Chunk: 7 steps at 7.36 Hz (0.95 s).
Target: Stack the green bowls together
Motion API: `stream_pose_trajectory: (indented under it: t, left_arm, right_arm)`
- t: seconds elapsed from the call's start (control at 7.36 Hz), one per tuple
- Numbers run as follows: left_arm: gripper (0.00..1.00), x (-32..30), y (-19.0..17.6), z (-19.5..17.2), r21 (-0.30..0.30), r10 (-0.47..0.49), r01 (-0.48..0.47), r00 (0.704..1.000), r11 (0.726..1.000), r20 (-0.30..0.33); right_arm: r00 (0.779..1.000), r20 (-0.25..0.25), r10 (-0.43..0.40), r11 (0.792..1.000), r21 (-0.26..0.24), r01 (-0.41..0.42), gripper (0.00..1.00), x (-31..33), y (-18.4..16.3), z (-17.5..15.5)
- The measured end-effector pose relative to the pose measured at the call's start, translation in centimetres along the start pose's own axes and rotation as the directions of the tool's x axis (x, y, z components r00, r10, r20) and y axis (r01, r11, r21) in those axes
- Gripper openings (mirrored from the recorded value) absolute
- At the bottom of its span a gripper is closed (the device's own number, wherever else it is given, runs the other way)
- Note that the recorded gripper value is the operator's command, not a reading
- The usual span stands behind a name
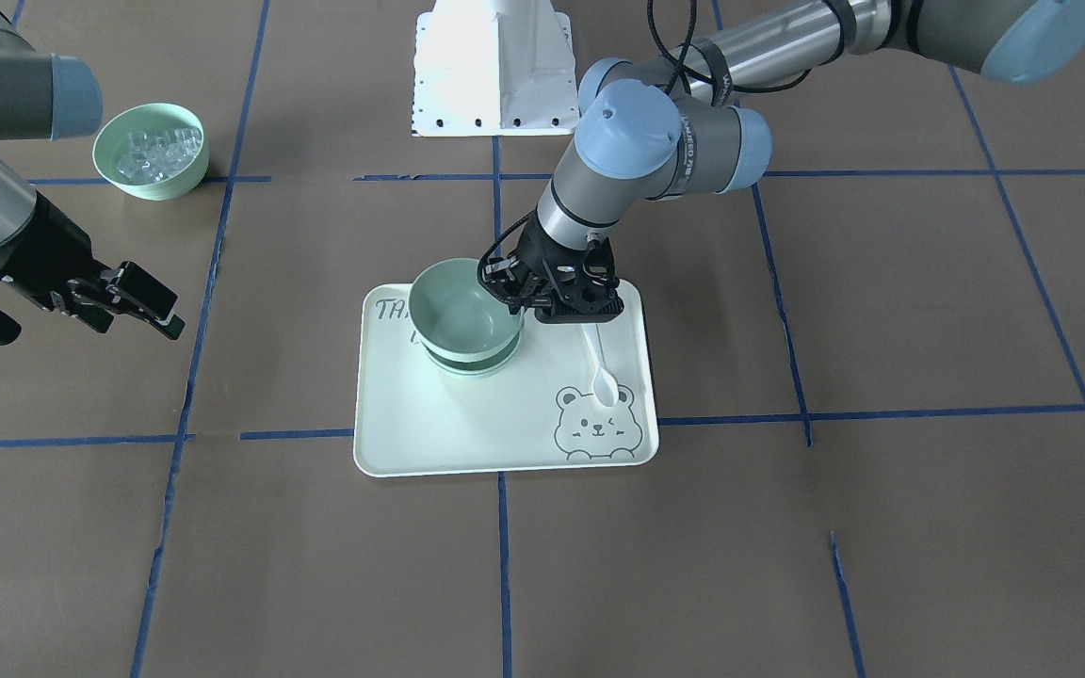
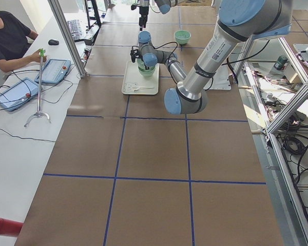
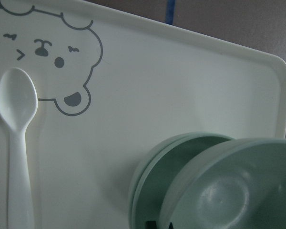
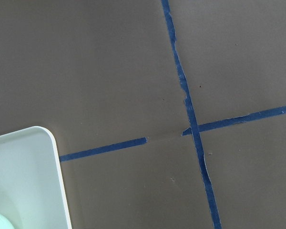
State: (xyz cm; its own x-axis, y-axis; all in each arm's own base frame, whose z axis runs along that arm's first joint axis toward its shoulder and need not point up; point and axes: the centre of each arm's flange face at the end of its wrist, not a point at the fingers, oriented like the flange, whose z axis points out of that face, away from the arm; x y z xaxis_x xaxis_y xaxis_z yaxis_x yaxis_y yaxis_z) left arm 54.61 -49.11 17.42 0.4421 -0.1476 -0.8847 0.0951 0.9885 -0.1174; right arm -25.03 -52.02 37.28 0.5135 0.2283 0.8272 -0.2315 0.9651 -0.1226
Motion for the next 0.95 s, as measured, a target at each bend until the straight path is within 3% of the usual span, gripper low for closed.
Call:
stream_pose_trajectory:
  t: [0.54,0.82,0.95]
  left_arm:
    - [1.0,-1.3,0.2,-1.2,0.033,0.035,-0.035,0.999,0.999,-0.007]
    - [1.0,-7.4,-0.1,-6.1,0.084,0.143,-0.141,0.99,0.986,-0.013]
    - [1.0,-11.8,-0.7,-9.2,0.118,0.216,-0.216,0.976,0.969,0.013]
  right_arm:
    - [1.0,-0.002,0.007,1.0,0.005,-0.007,1.0,0.4,-0.4,-0.3]
    - [1.0,-0.018,-0.01,1.0,0.01,0.01,1.0,3.7,-2.0,-1.6]
    - [0.997,-0.044,-0.064,0.998,0.013,0.064,1.0,7.6,-3.7,-2.4]
